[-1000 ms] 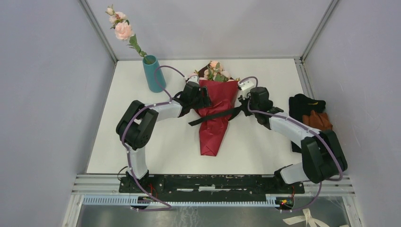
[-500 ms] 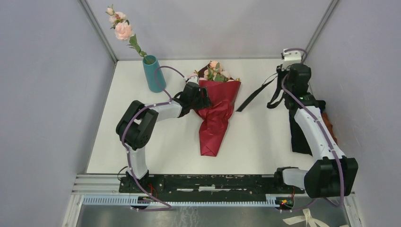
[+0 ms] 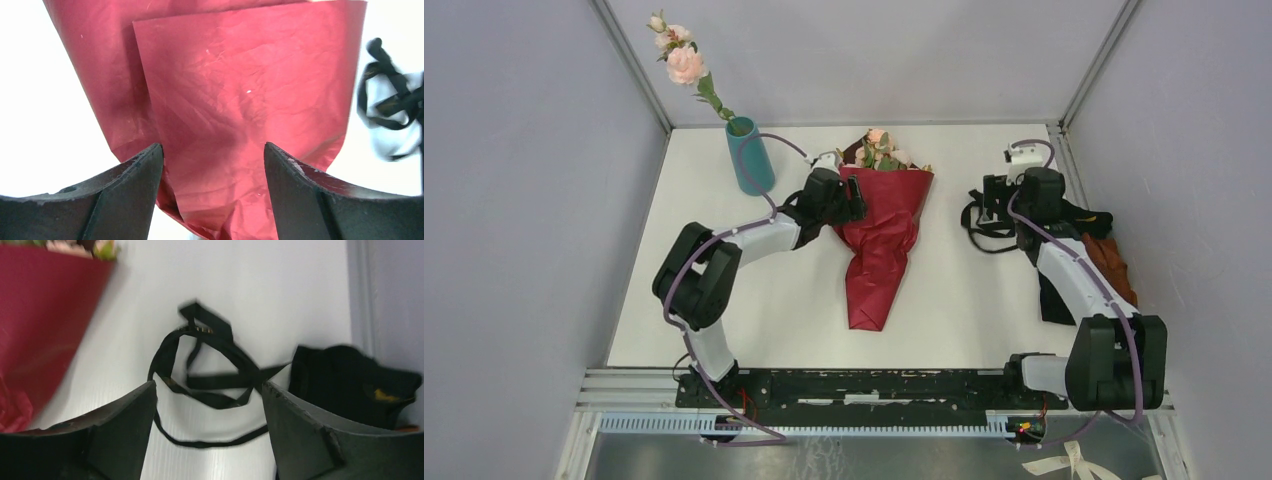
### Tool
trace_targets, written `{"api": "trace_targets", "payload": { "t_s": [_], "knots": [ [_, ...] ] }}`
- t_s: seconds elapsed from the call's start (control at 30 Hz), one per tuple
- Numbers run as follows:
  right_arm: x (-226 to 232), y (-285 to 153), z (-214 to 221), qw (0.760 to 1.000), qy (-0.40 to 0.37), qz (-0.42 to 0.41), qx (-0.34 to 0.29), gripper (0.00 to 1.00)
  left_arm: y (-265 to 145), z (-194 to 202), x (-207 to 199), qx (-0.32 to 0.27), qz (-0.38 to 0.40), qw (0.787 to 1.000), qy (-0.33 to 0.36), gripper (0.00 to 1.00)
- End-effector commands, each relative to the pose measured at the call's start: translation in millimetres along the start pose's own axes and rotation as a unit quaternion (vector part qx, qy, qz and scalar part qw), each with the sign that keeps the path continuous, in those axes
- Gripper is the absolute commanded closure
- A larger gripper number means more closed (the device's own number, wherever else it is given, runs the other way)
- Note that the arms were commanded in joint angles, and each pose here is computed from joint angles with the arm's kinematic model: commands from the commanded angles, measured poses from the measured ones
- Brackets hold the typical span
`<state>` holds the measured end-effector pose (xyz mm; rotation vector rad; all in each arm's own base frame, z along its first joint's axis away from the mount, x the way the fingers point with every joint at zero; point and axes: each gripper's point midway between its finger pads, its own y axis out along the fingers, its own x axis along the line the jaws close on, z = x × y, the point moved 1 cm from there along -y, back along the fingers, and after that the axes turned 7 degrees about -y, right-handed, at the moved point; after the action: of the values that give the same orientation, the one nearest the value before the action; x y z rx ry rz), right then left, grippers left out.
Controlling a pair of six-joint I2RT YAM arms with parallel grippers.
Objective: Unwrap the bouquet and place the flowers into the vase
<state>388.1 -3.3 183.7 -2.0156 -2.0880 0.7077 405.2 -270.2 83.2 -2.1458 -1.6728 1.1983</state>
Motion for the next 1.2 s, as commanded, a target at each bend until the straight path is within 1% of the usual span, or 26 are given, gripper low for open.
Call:
{"api": "trace_targets", "payload": {
  "t_s": [0.0,0.17,0.33,0.37,0.4,0.5,0.53,0.57,0.67,0.73,0.83,0.93,1.03,1.17],
  "knots": [
    [8,-3,-3,0.999,0.012,-0.006,-0.037,0.16,-29,-38,-25,-0.053,0.032,0.998,-0.001,0.20],
    [19,-17,-4,0.998,0.016,-0.028,-0.062,0.16,-36,-37,-30,-0.050,0.047,0.998,-0.007,0.21],
    [21,-31,3,0.997,0.016,-0.031,-0.071,0.16,-34,-28,-30,-0.037,0.057,0.998,-0.008,0.27],
    [22,-33,4,0.997,0.015,-0.031,-0.072,0.16,-32,-26,-29,-0.034,0.057,0.998,-0.008,0.30],
    [23,-34,6,0.997,0.015,-0.033,-0.070,0.16,-31,-25,-29,-0.032,0.057,0.998,-0.009,0.34],
    [23,-39,8,0.997,0.015,-0.034,-0.070,0.16,-32,-24,-38,-0.028,0.077,0.997,-0.013,0.51],
    [23,-41,7,0.997,0.015,-0.034,-0.074,0.16,-34,-25,-45,-0.028,0.087,0.996,-0.014,0.53],
    [24,-43,7,0.996,0.015,-0.036,-0.077,0.16,-36,-27,-53,-0.028,0.096,0.995,-0.012,0.52],
    [24,-49,4,0.996,0.015,-0.038,-0.085,0.16,-47,-27,-87,-0.030,0.119,0.992,0.006,0.42],
    [24,-53,3,0.995,0.015,-0.038,-0.089,0.16,-56,-24,-114,-0.034,0.133,0.990,0.024,0.38],
    [21,-59,0,0.995,0.015,-0.030,-0.098,0.17,-63,-13,-151,-0.026,0.164,0.985,0.043,0.36],
    [18,-67,-5,0.994,0.016,-0.022,-0.108,0.17,-62,0,-174,-0.016,0.183,0.982,0.052,0.36],
    [19,-67,-2,0.994,0.016,-0.025,-0.101,0.17,-61,4,-173,-0.022,0.170,0.984,0.053,0.35],
    [23,-63,4,0.995,0.015,-0.036,-0.094,0.17,-63,-19,-127,-0.063,0.081,0.992,0.071,0.35]
  ]
}}
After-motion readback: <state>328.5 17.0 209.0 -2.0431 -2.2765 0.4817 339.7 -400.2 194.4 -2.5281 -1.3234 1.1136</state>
